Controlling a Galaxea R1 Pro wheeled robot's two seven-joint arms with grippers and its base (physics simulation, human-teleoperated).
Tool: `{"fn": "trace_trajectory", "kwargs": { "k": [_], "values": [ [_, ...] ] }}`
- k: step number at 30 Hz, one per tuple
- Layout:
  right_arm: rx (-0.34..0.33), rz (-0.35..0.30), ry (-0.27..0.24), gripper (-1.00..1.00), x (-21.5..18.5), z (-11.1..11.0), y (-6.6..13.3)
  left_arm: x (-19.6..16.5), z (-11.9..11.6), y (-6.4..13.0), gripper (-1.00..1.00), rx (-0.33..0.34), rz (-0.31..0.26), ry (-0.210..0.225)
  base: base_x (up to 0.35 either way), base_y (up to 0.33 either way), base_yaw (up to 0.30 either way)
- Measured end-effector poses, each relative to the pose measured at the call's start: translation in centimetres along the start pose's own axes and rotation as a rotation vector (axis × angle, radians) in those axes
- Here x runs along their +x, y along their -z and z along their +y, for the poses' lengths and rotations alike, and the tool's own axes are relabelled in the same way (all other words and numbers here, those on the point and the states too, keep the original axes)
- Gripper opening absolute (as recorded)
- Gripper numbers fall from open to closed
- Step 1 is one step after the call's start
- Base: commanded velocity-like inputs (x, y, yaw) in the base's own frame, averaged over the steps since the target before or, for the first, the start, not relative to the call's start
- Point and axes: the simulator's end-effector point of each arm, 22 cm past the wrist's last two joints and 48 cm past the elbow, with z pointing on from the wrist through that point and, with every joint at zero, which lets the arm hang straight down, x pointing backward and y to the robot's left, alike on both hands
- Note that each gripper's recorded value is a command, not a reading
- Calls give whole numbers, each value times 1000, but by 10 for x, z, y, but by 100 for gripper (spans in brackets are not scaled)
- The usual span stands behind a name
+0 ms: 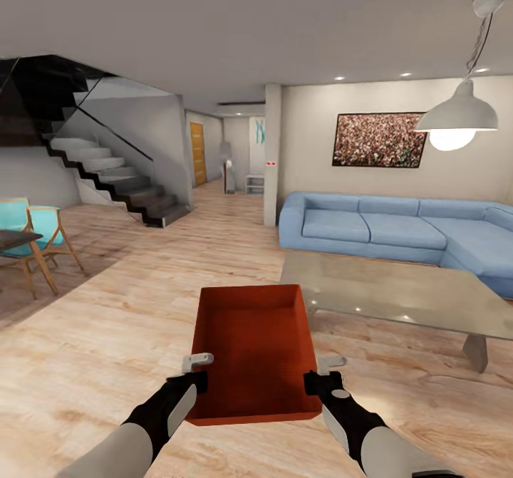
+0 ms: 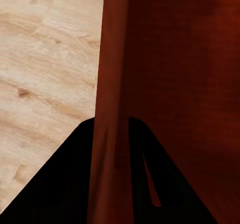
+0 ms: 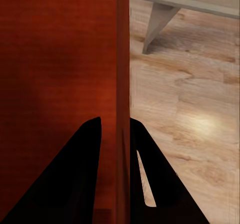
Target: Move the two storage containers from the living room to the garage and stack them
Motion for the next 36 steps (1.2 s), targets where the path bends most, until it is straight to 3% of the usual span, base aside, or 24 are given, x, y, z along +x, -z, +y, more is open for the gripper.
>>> {"fn": "trace_trajectory", "kwargs": {
  "k": [17,36],
  "values": [
    [0,-13,0,-100,-7,-1,3,-6,-1,4,-100,2,-13,2,15,0,216],
    [1,-15,2,-100,-8,-1,4,-6,-1,5,-100,3,-15,3,299,0,8]
  ]
}}
